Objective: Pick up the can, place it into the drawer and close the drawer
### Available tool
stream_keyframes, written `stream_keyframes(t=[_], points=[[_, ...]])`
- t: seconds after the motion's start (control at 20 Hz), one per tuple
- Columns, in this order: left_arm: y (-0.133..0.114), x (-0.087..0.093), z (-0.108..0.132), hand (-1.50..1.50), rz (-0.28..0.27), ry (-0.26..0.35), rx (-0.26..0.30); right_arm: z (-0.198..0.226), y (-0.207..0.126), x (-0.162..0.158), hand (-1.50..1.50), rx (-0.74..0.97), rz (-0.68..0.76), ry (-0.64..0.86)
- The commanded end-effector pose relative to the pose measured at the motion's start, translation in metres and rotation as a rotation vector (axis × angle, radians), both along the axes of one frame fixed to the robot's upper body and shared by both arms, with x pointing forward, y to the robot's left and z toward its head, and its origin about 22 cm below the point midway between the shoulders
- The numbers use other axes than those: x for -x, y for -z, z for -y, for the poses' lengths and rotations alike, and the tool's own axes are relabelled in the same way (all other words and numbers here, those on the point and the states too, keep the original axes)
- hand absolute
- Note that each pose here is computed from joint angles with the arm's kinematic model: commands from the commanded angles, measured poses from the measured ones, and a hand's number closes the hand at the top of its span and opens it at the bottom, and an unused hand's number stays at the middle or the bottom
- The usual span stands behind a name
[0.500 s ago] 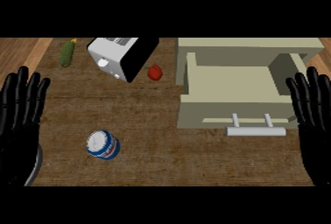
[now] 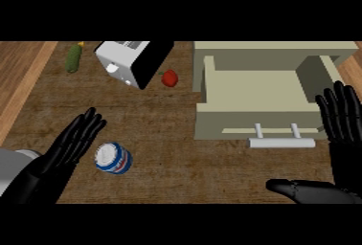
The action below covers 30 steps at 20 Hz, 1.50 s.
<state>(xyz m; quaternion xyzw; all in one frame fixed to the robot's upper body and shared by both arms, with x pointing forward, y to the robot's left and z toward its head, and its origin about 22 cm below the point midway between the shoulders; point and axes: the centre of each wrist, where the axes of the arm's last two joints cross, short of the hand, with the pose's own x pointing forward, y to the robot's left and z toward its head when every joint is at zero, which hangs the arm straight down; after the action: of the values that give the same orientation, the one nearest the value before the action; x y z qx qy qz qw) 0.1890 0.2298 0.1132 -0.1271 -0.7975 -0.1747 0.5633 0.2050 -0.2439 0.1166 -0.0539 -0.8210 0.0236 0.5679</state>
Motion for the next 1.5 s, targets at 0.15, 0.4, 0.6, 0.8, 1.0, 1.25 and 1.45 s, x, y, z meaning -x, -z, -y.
stream_keyframes(t=[0.15, 0.4, 0.6, 0.8, 1.0, 1.25, 1.45], points=[[-0.009, 0.03, -0.026, -1.5, -0.154, 0.066, -0.079, 0.017, 0.007, 0.024, -1.5, -0.001, -0.158, 0.054], [-0.015, 0.034, -0.025, -1.5, -0.17, 0.045, -0.061, 0.013, 0.022, 0.018, -1.5, -0.032, -0.128, 0.068], [-0.022, 0.026, -0.021, -1.5, -0.204, 0.04, -0.031, 0.037, 0.014, 0.024, -1.5, -0.025, -0.155, 0.045], [-0.006, 0.026, -0.018, -1.5, -0.207, -0.014, -0.041, 0.046, 0.018, 0.044, -1.5, -0.02, -0.139, 0.064], [0.012, 0.013, -0.039, -1.5, -0.233, -0.019, -0.052, 0.034, 0.023, 0.045, -1.5, -0.018, -0.129, 0.059], [0.012, -0.009, -0.038, -1.5, -0.236, -0.011, -0.059, 0.069, 0.041, 0.034, -1.5, -0.021, -0.129, 0.062], [0.028, -0.002, -0.035, -1.5, -0.235, -0.017, -0.051, 0.046, 0.053, 0.035, -1.5, -0.006, -0.149, 0.04]])
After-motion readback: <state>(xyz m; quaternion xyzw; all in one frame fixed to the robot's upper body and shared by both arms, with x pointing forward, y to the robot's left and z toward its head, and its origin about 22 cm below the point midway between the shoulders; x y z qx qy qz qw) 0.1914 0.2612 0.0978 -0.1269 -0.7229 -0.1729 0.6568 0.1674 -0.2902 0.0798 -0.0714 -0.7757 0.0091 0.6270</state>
